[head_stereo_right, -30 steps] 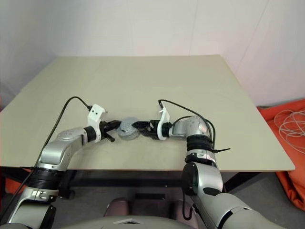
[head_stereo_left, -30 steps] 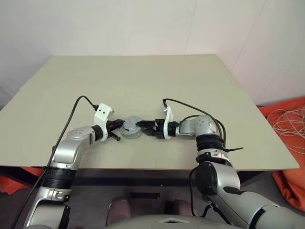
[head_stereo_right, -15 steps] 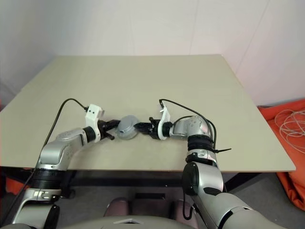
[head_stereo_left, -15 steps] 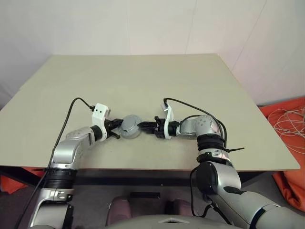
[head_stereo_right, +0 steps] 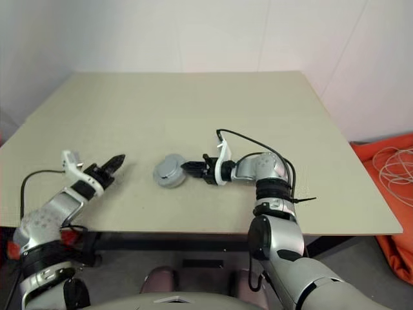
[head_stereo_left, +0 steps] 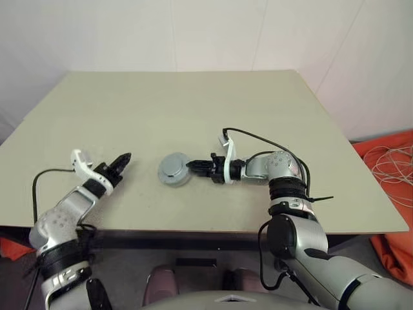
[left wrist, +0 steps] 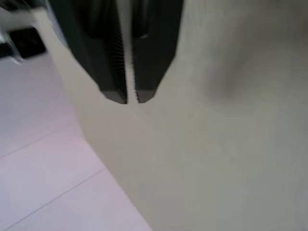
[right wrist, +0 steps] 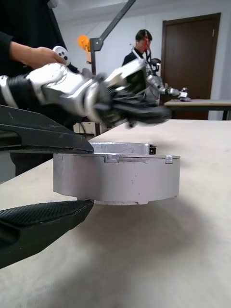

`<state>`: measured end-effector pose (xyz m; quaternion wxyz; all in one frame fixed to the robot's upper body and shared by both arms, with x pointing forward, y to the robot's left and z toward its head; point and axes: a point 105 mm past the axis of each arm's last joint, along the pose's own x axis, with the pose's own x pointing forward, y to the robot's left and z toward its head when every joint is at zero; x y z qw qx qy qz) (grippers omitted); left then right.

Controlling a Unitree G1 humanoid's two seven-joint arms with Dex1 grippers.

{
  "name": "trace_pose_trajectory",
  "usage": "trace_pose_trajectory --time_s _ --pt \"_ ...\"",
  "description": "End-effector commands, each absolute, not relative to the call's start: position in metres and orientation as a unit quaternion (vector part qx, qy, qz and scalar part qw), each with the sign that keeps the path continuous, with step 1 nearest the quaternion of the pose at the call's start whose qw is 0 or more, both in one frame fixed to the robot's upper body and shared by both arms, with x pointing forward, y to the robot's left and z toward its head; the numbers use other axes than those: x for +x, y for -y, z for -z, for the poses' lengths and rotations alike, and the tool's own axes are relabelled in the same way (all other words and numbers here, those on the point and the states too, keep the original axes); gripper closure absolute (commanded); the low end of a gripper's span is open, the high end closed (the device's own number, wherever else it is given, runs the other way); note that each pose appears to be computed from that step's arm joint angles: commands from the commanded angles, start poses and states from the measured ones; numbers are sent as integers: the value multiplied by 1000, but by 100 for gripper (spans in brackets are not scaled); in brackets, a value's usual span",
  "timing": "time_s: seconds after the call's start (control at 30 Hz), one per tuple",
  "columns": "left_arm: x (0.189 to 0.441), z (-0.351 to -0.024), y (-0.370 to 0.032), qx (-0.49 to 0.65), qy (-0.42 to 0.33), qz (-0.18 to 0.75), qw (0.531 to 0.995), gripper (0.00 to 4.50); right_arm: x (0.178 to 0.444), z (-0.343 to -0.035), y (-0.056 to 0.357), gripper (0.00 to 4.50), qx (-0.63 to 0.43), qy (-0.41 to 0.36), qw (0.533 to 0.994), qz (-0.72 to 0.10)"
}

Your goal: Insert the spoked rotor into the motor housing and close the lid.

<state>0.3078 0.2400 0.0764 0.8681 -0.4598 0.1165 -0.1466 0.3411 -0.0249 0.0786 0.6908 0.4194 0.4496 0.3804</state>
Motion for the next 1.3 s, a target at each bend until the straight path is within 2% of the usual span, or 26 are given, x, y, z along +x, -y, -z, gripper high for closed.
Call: trace_pose_trajectory --time_s 0.03,0.2,0.33,0.5,0.67,0.9,1.3 --pt "294 -103 -226 -495 -76 223 837 300 350 -115 19 334 436 -400 685 -425" --pt "280 -93 -215 -557 -76 236 793 130 352 -127 18 334 444 -389 680 -436" --pt "277 -102 -198 -591 -65 273 757 1 353 -137 16 334 455 -379 671 -445" --pt "283 -104 -181 -593 -88 292 745 0 350 -146 13 334 459 -373 663 -459" --pt "290 -117 -169 -615 -80 315 719 0 345 -150 10 334 460 -373 655 -469" --pt "296 -121 -156 -619 -93 324 709 0 339 -155 7 334 462 -372 644 -484" --pt "294 -120 -159 -626 -92 314 708 0 343 -161 9 334 464 -360 650 -482"
